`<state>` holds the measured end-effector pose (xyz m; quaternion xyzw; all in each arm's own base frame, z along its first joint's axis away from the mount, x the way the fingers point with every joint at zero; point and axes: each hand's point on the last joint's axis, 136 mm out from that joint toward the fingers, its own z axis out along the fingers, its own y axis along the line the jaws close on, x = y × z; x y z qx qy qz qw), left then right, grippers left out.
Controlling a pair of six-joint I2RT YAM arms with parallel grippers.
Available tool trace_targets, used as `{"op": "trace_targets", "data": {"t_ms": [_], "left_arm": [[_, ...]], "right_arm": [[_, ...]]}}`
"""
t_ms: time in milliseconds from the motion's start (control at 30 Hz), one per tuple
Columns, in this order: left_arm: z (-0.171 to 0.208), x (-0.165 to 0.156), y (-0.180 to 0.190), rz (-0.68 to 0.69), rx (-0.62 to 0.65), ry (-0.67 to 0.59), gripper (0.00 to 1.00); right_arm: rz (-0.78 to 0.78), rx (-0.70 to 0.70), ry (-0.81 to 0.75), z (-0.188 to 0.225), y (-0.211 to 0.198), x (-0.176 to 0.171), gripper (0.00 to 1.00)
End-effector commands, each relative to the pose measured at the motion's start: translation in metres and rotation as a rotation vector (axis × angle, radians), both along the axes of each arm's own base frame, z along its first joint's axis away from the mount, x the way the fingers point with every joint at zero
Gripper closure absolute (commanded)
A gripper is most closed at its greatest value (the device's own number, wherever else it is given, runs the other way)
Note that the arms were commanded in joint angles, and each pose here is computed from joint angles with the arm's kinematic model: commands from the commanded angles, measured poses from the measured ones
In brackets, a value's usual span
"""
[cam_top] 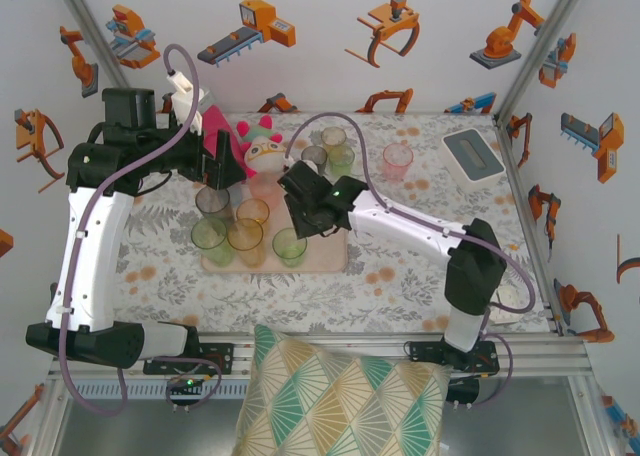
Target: Place the glasses into the tray
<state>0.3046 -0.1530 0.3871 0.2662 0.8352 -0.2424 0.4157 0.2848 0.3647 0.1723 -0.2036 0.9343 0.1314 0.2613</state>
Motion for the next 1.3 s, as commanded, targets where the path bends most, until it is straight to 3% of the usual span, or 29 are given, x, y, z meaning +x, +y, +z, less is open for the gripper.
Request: {"op": "trace_targets", "data": {"t_ms": [0, 333, 600, 1000, 1267], "left_arm": [[0.005, -0.004, 0.001, -0.008, 0.004, -0.028, 0.03], [0.002, -0.009, -0.001, -0.027, 0.027, -0.035, 0.03], [-0.009, -0.043, -0.036, -0.278, -0.016, 0.028, 0.02], [-0.014, -0.036, -0.037, -0.265, 0.007, 0.033, 0.00], [-0.015, -0.030, -0.042, -0.273, 0.001, 0.050, 0.15]], "right_arm": [[-0.043, 0.003, -0.049, 0.019, -0.013, 0.003, 0.62], [-0.174, -0.029, -0.111, 0.048, -0.074, 0.021, 0.61], [-0.354, 0.011, -0.135, 0.069, -0.162, 0.053, 0.60], [-0.499, 0.017, -0.128, 0.068, -0.237, 0.108, 0.58], [-0.585, 0.042, -0.141, 0.046, -0.263, 0.156, 0.57]]}}
